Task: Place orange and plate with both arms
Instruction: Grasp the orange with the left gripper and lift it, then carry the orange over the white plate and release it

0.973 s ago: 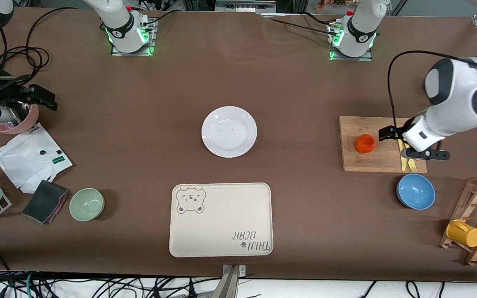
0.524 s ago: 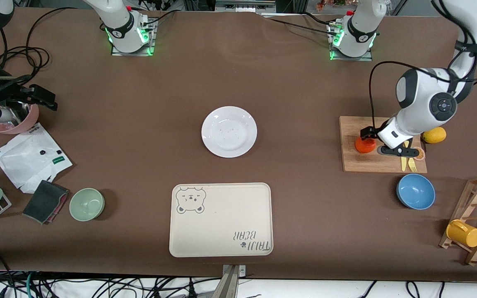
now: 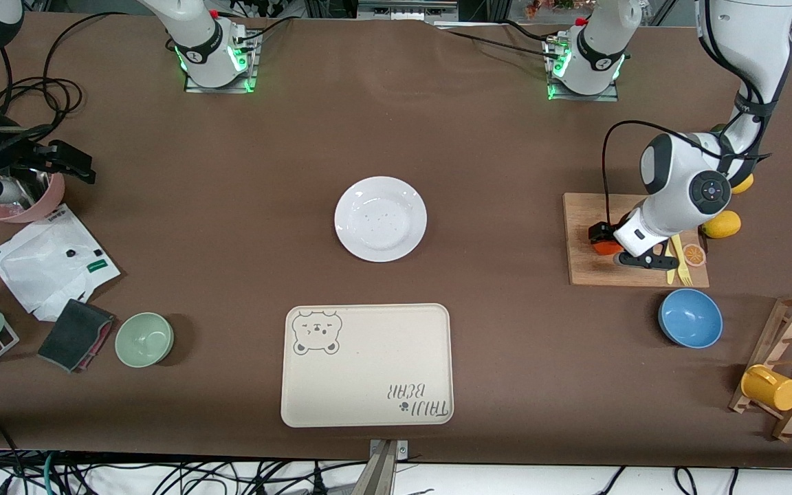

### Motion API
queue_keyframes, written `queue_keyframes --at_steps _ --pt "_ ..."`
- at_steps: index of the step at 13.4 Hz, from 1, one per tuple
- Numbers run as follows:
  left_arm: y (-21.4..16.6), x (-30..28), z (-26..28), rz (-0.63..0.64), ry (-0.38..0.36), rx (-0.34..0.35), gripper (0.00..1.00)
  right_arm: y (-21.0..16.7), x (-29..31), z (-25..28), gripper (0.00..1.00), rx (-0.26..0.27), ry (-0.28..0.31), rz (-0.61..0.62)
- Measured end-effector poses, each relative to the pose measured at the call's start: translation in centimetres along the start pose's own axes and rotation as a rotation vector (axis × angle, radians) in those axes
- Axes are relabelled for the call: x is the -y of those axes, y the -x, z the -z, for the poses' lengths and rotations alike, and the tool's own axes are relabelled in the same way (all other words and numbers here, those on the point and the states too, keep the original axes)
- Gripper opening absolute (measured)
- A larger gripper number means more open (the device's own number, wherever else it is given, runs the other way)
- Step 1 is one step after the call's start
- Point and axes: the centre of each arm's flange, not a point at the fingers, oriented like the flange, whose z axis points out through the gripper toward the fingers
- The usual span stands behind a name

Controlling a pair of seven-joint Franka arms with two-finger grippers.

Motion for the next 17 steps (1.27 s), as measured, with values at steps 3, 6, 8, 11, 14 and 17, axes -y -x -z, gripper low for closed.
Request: queue_keyframes --at_steps 3,6,8,11,14,17 --pt "-0.1 0.0 0.4 0.000 0.000 -0.004 0.81 0.0 0.0 0.0 1.00 0.000 0.000 0.000" --pt "-1.2 -1.2 4.0 0.012 0.006 0.026 0.81 0.0 0.0 0.0 1.00 0.000 0.000 0.000" --pt "-2.4 -5.1 8.3 0.076 0.014 0.047 0.81 0.0 0.0 0.0 1.00 0.000 0.000 0.000" --pt "-3.1 -14.9 12.3 0.218 0.034 0.031 0.81 0.0 0.0 0.0 1.00 0.000 0.000 0.000" --pt "-2.3 -25.8 13.3 0.366 0.060 0.016 0.81 0.0 0.0 0.0 1.00 0.000 0.000 0.000" --pt "-2.0 -37.0 13.4 0.499 0.110 0.015 0.81 0.0 0.0 0.0 1.00 0.001 0.000 0.000"
